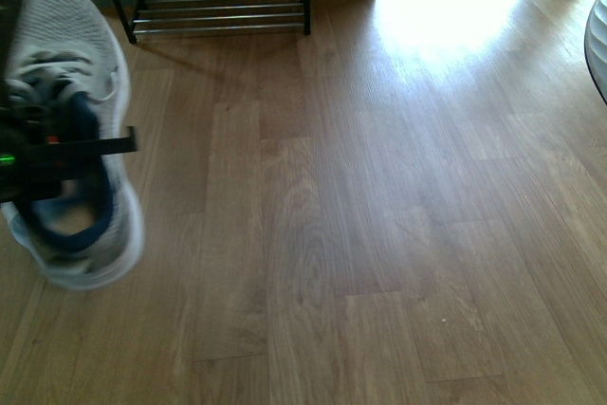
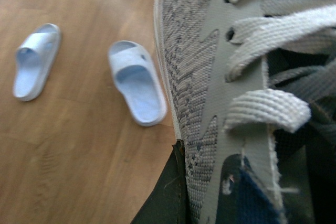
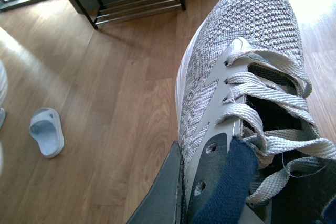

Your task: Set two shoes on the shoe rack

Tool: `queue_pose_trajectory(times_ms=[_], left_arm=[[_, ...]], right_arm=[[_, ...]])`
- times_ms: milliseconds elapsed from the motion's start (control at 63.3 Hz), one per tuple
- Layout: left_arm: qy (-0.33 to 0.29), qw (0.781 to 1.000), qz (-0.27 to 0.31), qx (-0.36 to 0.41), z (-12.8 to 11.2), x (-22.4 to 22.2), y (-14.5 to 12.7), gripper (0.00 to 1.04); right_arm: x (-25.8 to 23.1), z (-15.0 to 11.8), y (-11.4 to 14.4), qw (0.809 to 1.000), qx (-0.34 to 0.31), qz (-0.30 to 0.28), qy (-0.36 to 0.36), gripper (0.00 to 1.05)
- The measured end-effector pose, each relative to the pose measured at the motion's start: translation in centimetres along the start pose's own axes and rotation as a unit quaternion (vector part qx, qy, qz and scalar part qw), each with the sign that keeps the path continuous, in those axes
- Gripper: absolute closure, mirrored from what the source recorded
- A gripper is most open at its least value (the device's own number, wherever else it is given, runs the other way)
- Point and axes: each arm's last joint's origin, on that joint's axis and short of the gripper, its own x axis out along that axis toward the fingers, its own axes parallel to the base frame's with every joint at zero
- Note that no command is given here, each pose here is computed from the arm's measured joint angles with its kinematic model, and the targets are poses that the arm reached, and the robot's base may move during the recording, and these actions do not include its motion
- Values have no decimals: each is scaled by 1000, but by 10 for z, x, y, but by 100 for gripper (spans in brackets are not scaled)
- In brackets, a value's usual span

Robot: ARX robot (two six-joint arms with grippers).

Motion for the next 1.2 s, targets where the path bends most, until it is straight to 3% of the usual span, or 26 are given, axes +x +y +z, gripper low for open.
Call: queue_pose_trajectory(times_ms=[253, 1200], left_arm=[[-94, 995, 2, -34, 24, -92, 50, 103], [-102, 994, 0, -41, 25, -95, 52, 103]], right_arm=[[0, 0, 0, 1000, 0, 0, 0, 103], [0, 0, 0, 1000, 0, 0, 0, 103]])
